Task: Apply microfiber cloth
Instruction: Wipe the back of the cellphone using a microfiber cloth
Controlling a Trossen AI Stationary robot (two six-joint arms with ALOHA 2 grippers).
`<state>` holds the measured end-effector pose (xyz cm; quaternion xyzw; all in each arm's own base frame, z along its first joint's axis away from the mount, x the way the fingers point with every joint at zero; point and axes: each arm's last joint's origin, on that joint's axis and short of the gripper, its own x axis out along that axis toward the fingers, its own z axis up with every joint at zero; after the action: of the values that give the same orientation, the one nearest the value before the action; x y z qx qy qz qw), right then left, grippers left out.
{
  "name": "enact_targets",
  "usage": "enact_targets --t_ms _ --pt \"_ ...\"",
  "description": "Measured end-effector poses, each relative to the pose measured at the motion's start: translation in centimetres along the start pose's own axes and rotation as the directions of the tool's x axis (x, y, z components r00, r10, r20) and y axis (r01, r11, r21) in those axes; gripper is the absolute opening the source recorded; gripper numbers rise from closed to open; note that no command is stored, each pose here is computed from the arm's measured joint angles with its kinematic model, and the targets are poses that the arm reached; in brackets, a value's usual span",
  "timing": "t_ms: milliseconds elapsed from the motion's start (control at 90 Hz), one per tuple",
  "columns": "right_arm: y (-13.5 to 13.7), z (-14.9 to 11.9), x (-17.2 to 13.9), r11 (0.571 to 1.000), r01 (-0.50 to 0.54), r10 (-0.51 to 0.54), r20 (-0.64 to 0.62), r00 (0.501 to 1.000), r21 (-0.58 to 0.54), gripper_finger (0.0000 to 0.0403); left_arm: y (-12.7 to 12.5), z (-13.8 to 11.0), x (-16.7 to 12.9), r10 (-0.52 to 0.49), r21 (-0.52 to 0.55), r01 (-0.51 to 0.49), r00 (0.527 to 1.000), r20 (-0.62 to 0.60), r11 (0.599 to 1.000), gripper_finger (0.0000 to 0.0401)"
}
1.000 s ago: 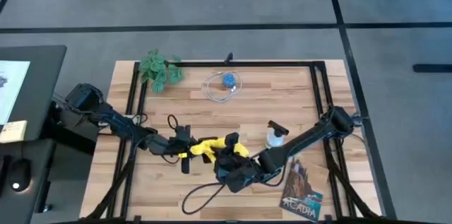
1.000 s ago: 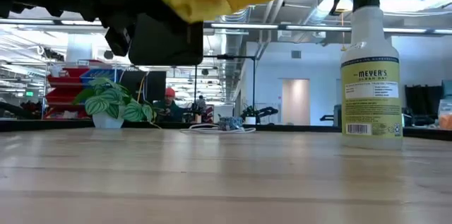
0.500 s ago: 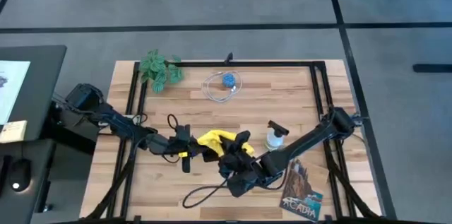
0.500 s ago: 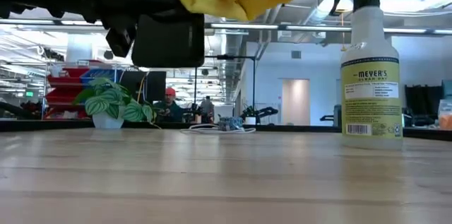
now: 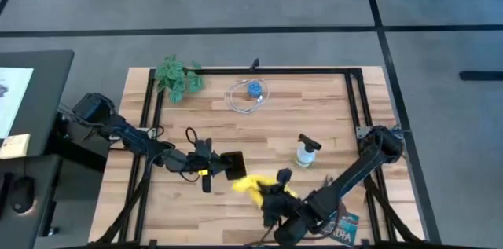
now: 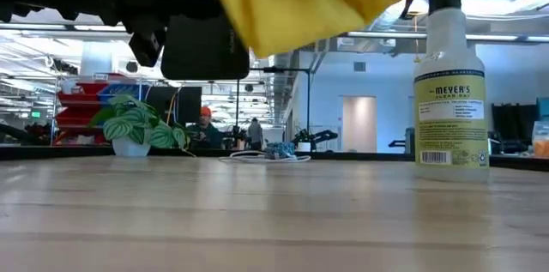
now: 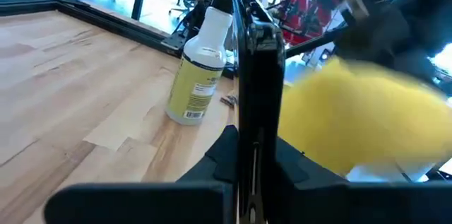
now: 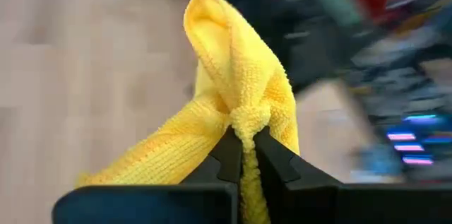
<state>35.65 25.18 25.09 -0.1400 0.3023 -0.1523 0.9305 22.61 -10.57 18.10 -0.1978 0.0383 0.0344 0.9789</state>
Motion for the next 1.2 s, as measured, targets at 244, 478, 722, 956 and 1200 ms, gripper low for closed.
enact_targets --t_ms 244,478,722,956,1200 --pt "-1.3 0.8 2.2 0.991 0.127 -0.123 0.079 0.989 -0.05 0.0 0.0 0.0 0.0 0.006 -0.011 -0.006 1.0 0.004 1.0 0.0011" --pt "-3.4 2.2 4.0 0.957 0.29 -0.285 0.128 0.95 -0.022 0.0 0.0 0.0 0.0 0.006 -0.02 -0.006 1.0 0.005 1.0 0.0011" --pt "-4.6 1.4 6.0 0.997 0.012 -0.01 -0.023 1.0 0.082 0.0 0.0 0.1 0.0 0.003 -0.021 -0.003 1.0 0.012 1.0 0.0011" --pt "-5.0 2.0 5.1 0.964 0.263 -0.262 0.045 0.964 -0.034 0.0 0.0 0.2 0.0 0.016 -0.014 -0.016 1.0 0.021 1.0 0.0011" --pt "-5.4 3.1 4.4 0.924 0.382 -0.38 0.089 0.921 0.001 0.0 0.0 0.1 0.0 0.005 -0.01 -0.005 1.0 0.01 1.0 0.0011"
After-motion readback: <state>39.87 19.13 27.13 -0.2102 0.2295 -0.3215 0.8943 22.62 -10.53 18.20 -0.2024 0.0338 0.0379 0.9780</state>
